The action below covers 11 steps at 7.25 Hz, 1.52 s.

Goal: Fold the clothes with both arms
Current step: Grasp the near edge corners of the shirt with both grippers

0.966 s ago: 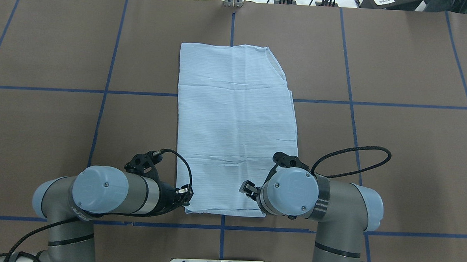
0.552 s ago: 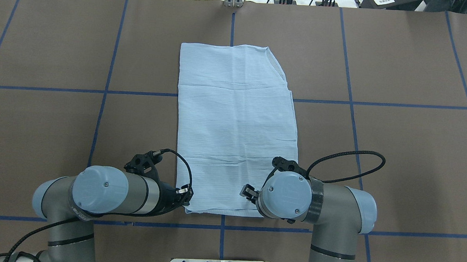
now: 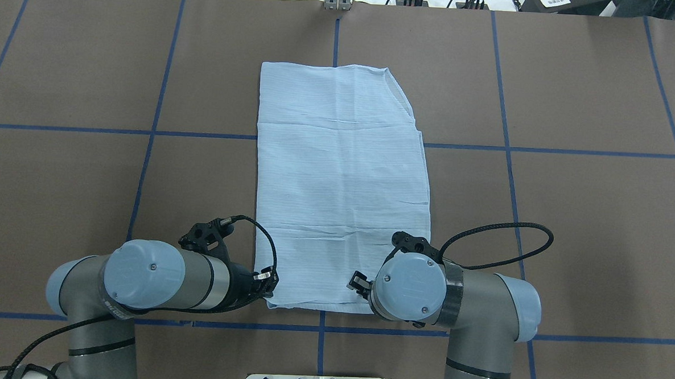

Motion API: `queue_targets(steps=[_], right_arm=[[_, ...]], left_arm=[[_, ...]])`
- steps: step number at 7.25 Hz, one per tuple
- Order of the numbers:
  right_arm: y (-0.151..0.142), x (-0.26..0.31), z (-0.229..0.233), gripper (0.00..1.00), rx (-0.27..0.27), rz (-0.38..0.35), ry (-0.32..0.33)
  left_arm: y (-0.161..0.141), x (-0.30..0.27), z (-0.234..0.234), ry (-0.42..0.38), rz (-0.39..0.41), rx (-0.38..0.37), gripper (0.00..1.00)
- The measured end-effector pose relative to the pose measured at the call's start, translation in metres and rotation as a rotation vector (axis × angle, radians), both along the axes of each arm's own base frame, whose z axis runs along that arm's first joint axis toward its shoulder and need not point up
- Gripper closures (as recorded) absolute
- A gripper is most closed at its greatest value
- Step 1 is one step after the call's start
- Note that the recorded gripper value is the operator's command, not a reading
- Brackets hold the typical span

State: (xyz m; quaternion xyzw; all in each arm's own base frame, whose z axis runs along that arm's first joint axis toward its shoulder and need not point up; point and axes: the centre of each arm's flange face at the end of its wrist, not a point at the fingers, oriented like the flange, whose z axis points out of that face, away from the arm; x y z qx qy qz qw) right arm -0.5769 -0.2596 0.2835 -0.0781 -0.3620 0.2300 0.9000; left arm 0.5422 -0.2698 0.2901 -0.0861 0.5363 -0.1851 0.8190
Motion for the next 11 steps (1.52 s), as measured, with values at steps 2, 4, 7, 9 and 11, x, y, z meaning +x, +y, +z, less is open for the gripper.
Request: queue_targets(steps=[2, 4, 7, 9, 11], right_arm=[[0.0001, -0.0003, 0.0004, 0.32, 0.000, -0.001, 0.001], [0.0002, -0.0004, -0.0014, 0.34, 0.002, -0.002, -0.003], [0.0003, -0.0006, -0.0023, 0.29, 0.001, -0.004, -0.004], [0.0017, -0.0014, -0.0004, 0.29, 0.000, -0.007, 0.000], [0.0031, -0.0028, 0.0021, 0.29, -0.002, -0.009, 0.006]], left_arm=[[0.0002, 0.0002, 0.0009, -0.002, 0.000, 0.000, 1.00], [0.0003, 0.0000, 0.0020, -0.003, 0.000, -0.001, 1.00], [0.0004, -0.0001, 0.0034, -0.006, 0.001, -0.002, 1.00], [0.0003, 0.0001, 0.0039, -0.007, 0.000, -0.003, 1.00], [0.0003, -0.0001, 0.0037, -0.006, 0.000, -0.003, 1.00]])
